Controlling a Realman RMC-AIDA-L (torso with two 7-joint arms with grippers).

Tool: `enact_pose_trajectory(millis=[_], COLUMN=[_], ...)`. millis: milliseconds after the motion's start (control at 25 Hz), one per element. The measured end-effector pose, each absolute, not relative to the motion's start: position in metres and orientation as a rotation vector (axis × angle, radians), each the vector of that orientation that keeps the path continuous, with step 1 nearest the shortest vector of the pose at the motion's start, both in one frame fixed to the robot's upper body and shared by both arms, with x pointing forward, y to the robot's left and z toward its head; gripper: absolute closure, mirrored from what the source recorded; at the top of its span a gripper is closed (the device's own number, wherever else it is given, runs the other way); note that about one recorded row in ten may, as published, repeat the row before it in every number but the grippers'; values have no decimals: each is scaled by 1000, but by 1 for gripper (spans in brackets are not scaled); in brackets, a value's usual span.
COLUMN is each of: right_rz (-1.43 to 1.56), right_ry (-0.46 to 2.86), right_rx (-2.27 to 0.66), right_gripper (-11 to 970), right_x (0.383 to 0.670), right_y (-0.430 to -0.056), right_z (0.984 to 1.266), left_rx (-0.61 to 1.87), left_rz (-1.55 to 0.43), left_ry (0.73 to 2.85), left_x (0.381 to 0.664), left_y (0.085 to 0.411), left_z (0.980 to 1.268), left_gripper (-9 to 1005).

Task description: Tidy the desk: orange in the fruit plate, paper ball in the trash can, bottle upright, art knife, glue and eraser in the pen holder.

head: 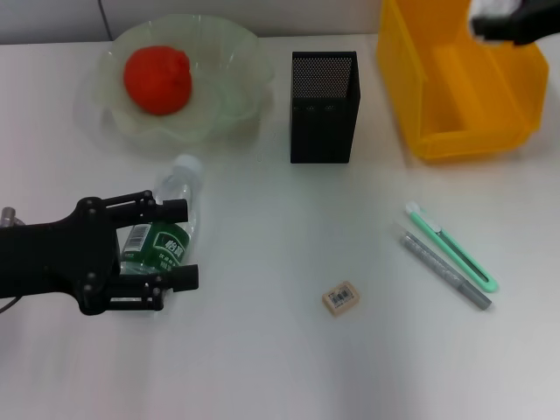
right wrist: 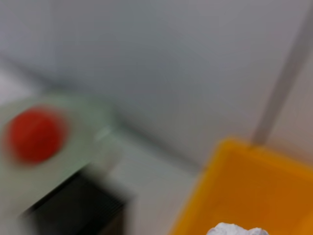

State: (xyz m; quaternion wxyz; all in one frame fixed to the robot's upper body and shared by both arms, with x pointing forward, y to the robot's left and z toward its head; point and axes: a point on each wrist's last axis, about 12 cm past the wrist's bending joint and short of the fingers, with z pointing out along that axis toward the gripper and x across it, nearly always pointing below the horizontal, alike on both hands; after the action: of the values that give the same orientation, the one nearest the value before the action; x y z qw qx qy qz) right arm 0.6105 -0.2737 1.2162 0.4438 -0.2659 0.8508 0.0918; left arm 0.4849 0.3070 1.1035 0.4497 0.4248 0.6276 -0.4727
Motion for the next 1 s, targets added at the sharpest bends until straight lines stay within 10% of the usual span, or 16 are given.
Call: enact_pose_trajectory(millis=[640,1000], right_rz=[277,736], right_ry=[2036,1807], right_rx=[-557,-703], right_gripper=[321,169], right_x=[617,545], right_y=[-280,-302], right_z=[1178,1167], left_rx=[917,823], left_rz=[-1187,-1204], left_ry=[1603,1775], left_x=[504,528], left_y=[299,282], left_z=[1111,1150], left_gripper=[170,172])
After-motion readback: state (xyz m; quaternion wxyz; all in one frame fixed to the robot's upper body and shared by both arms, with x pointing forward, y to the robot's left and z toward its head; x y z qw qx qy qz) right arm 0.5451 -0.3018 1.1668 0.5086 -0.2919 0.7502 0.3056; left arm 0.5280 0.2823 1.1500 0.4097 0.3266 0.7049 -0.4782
